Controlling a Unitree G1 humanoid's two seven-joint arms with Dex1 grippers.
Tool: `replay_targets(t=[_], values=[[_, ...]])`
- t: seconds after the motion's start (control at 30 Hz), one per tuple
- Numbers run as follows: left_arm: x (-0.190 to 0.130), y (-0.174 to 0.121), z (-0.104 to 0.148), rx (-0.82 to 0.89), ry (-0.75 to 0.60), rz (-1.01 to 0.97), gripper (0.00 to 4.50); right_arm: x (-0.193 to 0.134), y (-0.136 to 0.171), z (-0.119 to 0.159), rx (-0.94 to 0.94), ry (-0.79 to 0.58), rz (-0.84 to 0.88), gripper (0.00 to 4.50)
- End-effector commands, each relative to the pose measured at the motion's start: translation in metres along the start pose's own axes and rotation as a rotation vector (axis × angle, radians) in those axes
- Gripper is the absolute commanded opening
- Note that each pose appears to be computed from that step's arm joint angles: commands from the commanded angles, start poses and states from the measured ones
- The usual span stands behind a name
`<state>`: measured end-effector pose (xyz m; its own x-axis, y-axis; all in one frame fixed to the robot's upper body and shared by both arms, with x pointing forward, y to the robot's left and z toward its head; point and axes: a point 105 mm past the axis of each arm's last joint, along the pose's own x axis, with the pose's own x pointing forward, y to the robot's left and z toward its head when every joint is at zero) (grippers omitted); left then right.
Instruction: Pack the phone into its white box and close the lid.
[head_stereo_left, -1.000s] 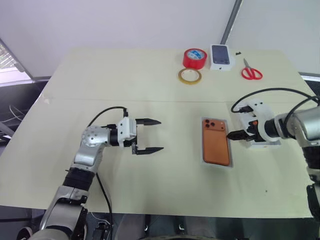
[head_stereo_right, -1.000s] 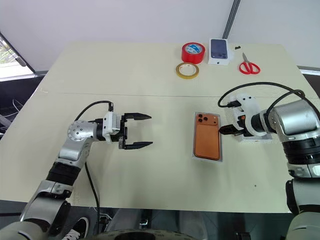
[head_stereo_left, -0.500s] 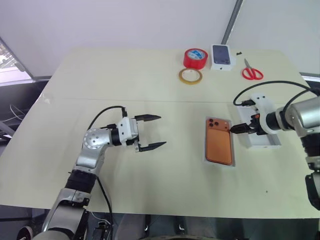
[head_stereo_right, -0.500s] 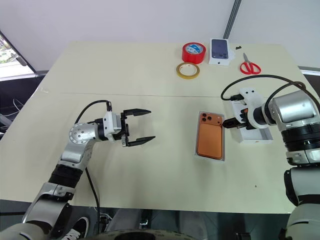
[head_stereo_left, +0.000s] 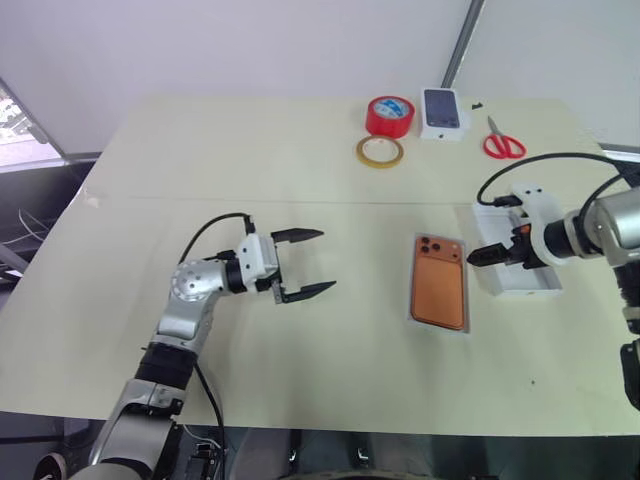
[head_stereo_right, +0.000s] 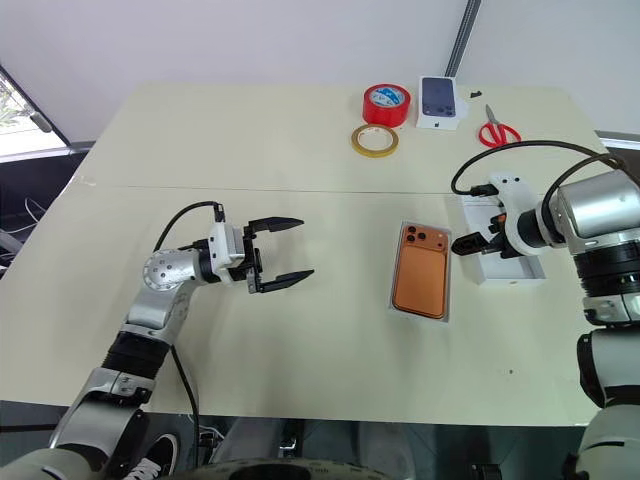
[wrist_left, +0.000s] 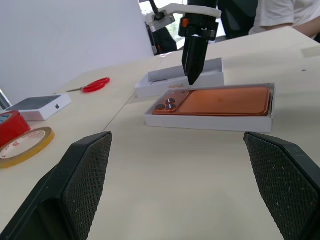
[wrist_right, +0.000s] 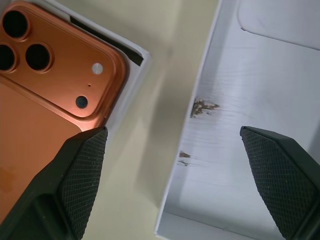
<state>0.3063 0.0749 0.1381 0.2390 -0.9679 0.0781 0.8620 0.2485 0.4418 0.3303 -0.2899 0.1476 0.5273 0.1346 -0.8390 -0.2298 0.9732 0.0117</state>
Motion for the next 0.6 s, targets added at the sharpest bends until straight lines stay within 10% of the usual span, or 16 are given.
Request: replay_targets(t=[0.03,0.3,0.6], values=[[0.003,0.005,0.011,0.031,-0.035,0.010,4.44,-0.008,-0.007,0.002,-0.033,-0.039,-0.031,4.45],[0.007,0.005,0.012,0.022,-0.044,0.015,4.49,0.002,-0.005,-0.006,-0.032,-0.032,-0.035,4.22],[0.008,0.006,0.012,0.021,-0.039,0.028,4.50,0.011,-0.002,-0.016,-0.043,-0.026,-0.066,0.05]])
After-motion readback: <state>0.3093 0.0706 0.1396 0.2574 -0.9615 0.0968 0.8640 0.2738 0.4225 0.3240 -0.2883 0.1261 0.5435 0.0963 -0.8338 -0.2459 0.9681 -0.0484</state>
